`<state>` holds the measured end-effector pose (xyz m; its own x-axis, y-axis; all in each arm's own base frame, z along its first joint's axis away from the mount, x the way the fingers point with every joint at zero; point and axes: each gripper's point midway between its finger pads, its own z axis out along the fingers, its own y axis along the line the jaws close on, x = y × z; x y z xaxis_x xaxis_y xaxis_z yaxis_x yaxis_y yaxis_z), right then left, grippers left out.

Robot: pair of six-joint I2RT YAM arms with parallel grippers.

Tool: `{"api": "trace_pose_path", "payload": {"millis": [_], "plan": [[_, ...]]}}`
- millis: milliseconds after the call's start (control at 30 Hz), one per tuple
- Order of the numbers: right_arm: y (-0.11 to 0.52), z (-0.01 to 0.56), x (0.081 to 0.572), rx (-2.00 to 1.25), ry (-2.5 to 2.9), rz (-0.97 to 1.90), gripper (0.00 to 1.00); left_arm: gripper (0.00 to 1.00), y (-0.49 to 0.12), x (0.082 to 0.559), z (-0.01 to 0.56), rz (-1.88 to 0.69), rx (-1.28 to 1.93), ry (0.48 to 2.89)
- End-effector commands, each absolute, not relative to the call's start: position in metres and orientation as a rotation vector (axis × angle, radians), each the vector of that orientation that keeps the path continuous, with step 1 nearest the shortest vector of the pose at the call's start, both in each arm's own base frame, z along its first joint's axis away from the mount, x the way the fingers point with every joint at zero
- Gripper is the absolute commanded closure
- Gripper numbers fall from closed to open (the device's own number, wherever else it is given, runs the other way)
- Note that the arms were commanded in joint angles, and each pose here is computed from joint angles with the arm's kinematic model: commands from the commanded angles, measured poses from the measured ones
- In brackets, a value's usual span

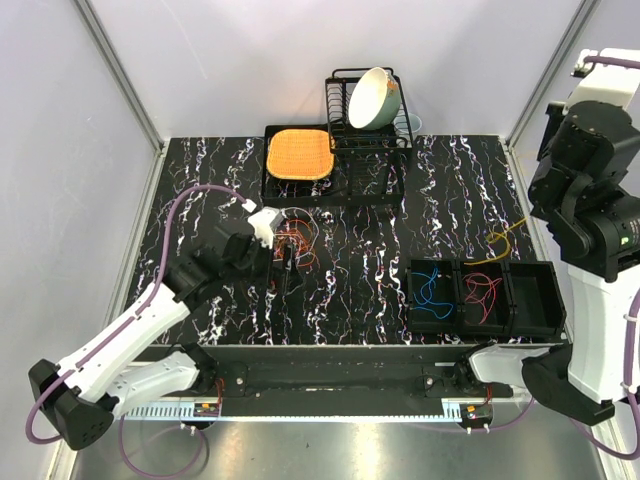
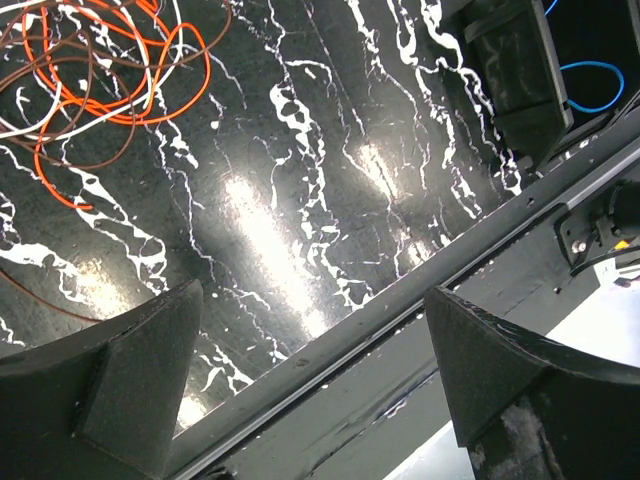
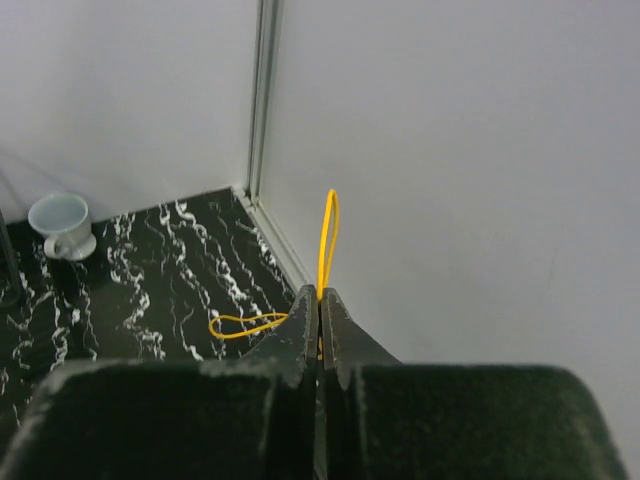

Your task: Untangle the cables

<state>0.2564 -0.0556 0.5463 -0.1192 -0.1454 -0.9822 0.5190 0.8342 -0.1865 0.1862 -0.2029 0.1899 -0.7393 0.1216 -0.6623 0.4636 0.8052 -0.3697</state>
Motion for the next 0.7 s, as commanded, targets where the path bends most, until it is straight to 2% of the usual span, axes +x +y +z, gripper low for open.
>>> {"api": "trace_pose_path", "payload": {"millis": [0, 200, 367, 467, 667], "plan": [[-0.057, 0.51, 0.243, 0.363, 1.688, -0.539, 1.0, 0.05, -0.196, 0.187, 0.189, -0.661, 0.466, 2.285], [-0.018, 0.461, 0.252, 0.299, 1.858, -0.294, 1.0, 0.05, -0.189, 0.181, 0.183, -0.649, 0.498, 2.273], [0.012, 0.445, 0.25, 0.266, 1.955, -0.109, 1.0, 0.05, -0.189, 0.182, 0.187, -0.648, 0.5, 2.252], [0.022, 0.457, 0.249, 0.246, 1.907, -0.015, 1.0, 0.05, -0.189, 0.182, 0.188, -0.654, 0.497, 2.24], [0.034, 0.524, 0.255, 0.211, 1.713, 0.11, 1.0, 0.05, -0.19, 0.185, 0.187, -0.648, 0.499, 2.242]]}}
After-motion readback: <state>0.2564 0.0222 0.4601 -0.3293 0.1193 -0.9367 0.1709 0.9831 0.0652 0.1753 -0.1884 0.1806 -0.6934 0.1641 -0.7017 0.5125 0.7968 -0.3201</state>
